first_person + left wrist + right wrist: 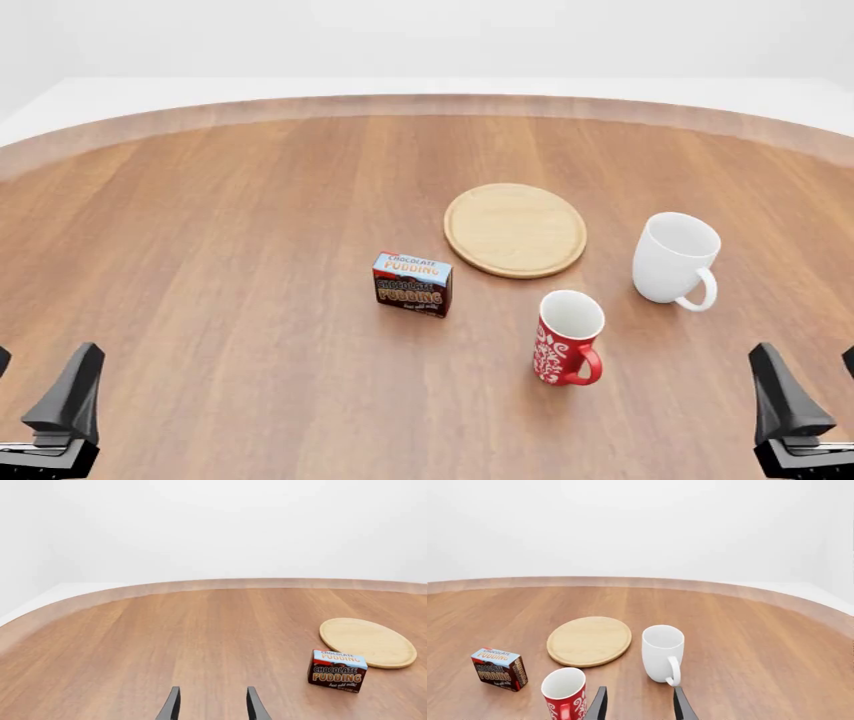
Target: Put the chocolate pudding to the left of the plate.
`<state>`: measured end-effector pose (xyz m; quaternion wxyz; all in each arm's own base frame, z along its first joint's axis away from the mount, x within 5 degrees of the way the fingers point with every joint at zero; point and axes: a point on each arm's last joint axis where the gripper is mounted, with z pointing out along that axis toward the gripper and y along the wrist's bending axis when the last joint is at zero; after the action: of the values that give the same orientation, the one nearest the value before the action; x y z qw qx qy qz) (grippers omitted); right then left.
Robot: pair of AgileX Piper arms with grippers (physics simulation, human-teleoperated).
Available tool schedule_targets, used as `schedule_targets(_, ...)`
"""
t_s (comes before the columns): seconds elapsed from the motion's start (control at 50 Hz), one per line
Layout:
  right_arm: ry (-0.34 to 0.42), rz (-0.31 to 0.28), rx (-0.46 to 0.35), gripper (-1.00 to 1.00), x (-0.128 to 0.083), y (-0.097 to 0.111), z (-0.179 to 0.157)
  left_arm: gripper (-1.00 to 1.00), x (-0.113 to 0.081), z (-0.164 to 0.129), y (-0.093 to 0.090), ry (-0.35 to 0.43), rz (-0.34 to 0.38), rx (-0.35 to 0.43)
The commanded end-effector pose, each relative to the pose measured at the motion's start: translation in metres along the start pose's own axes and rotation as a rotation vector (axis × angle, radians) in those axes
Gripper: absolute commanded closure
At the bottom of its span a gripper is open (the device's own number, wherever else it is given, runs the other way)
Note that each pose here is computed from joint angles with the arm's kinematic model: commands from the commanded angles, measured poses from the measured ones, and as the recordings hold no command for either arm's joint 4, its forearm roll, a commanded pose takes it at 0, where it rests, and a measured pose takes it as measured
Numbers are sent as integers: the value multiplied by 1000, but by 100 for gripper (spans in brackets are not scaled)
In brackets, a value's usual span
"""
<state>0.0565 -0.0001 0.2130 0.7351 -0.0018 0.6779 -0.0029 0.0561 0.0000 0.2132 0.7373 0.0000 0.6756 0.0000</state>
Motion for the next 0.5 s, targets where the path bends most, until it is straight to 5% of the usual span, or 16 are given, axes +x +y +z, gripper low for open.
schedule_targets(0.02,15,-13,5,-100,1,0,1,-100,0,0,0,0,0,0)
schedule_targets(0.24,-2,-20,8,-100,-4,0,-1,-100,0,0,0,0,0,0)
schedule_targets(0.28,-79,-45,19,-100,-22,-1,-2,-100,0,0,0,0,0,0)
schedule_targets(0.38,-87,-61,-44,-100,-49,2,-8,-100,0,0,0,0,0,0)
schedule_targets(0.5,-106,-167,-104,-100,-83,6,5,-100,0,0,0,0,0,0)
